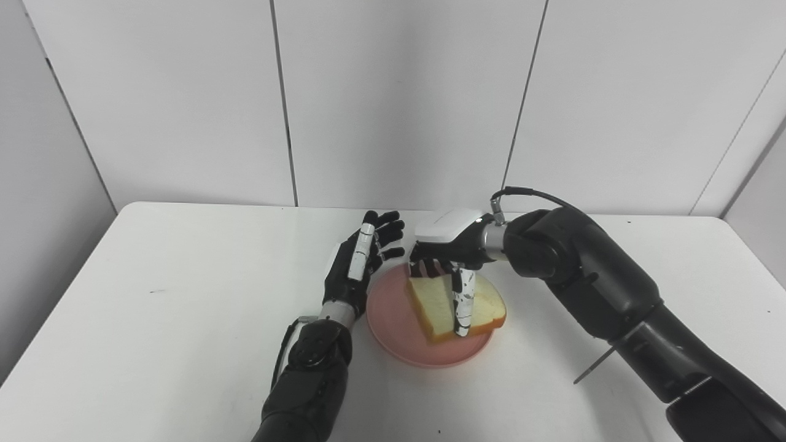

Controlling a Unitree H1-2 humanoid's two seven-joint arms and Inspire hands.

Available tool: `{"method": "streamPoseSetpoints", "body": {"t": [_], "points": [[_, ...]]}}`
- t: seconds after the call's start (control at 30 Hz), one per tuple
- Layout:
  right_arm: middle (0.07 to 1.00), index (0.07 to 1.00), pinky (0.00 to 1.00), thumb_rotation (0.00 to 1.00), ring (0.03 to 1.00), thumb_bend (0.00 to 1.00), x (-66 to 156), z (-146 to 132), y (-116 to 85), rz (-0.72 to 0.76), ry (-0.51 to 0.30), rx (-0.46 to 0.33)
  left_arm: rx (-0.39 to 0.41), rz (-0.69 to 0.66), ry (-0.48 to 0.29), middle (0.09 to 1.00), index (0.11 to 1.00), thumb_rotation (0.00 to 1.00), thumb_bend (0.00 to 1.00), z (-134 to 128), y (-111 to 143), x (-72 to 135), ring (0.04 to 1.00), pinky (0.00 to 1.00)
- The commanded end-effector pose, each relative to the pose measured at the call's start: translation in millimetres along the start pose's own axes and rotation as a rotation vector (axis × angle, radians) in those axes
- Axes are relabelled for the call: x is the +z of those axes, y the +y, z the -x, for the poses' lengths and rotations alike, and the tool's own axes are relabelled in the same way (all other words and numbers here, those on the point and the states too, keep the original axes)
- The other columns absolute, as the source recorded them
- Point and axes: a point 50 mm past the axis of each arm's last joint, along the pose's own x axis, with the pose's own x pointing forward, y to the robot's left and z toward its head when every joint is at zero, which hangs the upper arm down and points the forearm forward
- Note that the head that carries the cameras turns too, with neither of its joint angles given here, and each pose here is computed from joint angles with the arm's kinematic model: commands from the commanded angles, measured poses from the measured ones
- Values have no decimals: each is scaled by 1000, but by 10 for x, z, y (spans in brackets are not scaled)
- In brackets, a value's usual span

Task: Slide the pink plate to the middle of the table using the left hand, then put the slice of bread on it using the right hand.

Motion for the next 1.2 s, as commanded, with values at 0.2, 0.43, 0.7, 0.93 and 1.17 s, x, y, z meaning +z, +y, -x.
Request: {"method": "streamPoseSetpoints", "body": {"t": [0.2,0.43,0.7,0.93,1.17], "points": [[673,640,555,193,638,876,115,-29,-201,47,-25,-88,34,5,109,747,604,909,752,144,57,-270,793,682],[695,631,606,201,684,871,138,-59,-206,63,-35,-91,35,11,108,756,607,905,755,142,65,-269,805,693],[701,640,600,215,688,874,136,-52,-216,57,-29,-79,37,6,110,771,615,912,747,147,79,-274,805,693],[745,679,636,248,723,929,98,-15,-228,45,-7,-72,37,1,109,749,631,903,752,142,88,-264,795,686],[848,779,855,365,870,1000,86,76,-301,68,-7,-85,35,5,117,774,697,909,776,132,80,-254,800,696]]}}
